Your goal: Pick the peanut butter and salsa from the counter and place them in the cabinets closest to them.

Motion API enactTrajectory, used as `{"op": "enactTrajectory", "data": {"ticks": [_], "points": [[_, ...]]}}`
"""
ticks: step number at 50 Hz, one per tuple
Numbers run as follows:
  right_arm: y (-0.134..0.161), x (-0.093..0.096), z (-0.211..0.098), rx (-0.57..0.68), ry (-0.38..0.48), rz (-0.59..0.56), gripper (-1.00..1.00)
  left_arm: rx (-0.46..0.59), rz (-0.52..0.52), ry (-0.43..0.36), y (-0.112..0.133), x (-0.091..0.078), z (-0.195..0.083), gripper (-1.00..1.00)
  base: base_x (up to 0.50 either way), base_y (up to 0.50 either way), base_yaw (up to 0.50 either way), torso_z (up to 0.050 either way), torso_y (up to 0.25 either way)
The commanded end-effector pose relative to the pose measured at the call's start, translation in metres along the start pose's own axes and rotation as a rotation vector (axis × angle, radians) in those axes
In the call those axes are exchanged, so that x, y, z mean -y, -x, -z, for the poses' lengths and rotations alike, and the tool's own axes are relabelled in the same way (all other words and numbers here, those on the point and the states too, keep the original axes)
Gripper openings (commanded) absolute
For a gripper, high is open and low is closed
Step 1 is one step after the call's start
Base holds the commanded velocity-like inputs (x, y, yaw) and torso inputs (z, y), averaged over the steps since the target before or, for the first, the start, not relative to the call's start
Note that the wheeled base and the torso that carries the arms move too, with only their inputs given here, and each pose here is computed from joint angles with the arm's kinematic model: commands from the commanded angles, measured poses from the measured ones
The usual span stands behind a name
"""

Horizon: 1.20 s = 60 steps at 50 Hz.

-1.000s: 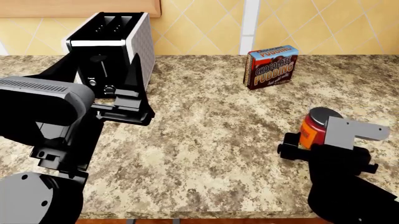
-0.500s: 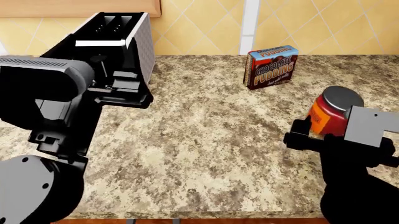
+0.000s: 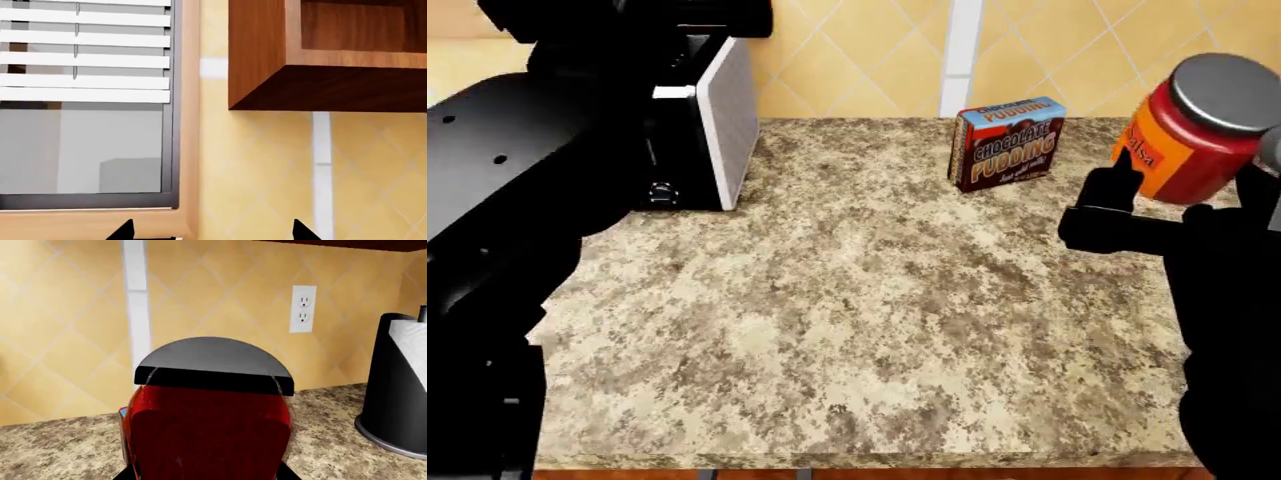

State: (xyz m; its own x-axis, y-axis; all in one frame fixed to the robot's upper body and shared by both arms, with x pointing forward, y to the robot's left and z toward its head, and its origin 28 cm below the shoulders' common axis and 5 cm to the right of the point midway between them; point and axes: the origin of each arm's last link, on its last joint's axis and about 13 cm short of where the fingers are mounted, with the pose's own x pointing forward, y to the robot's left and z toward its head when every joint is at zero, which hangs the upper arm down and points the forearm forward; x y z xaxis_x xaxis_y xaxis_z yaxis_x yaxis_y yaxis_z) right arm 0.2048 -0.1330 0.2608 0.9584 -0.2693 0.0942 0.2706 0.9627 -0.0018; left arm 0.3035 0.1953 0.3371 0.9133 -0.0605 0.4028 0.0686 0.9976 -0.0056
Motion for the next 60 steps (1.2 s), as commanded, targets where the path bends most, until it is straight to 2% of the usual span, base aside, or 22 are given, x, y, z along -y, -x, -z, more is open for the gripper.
{"op": "enactTrajectory", "data": {"ticks": [1,5,12,19,41,60], "points": [[0.004,-0.002,-0.040,0.083,0.026,-0.049,-1.00,-0.107,-0.054,-0.031,-0.049,0.003,-0.003,1.00,0.00,0.00,0.00,0.000,0.000],[0.003,-0.005,-0.061,0.099,0.034,-0.075,-1.00,-0.159,-0.069,0.002,-0.065,0.001,0.002,1.00,0.00,0.00,0.00,0.000,0.000],[-0.001,-0.009,-0.091,0.118,0.026,-0.090,-1.00,-0.211,-0.106,-0.018,-0.089,0.003,0.014,1.00,0.00,0.00,0.00,0.000,0.000],[-0.007,-0.013,-0.114,0.151,0.021,-0.089,-1.00,-0.252,-0.119,-0.017,-0.102,0.001,0.026,1.00,0.00,0.00,0.00,0.000,0.000],[-0.024,-0.021,-0.164,0.212,0.015,-0.154,-1.00,-0.309,-0.120,0.014,-0.120,-0.002,0.037,1.00,0.00,0.00,0.00,0.000,0.000],[-0.036,-0.025,-0.177,0.193,0.038,-0.172,-1.00,-0.317,-0.169,0.058,-0.125,-0.006,0.028,1.00,0.00,0.00,0.00,0.000,0.000]]}}
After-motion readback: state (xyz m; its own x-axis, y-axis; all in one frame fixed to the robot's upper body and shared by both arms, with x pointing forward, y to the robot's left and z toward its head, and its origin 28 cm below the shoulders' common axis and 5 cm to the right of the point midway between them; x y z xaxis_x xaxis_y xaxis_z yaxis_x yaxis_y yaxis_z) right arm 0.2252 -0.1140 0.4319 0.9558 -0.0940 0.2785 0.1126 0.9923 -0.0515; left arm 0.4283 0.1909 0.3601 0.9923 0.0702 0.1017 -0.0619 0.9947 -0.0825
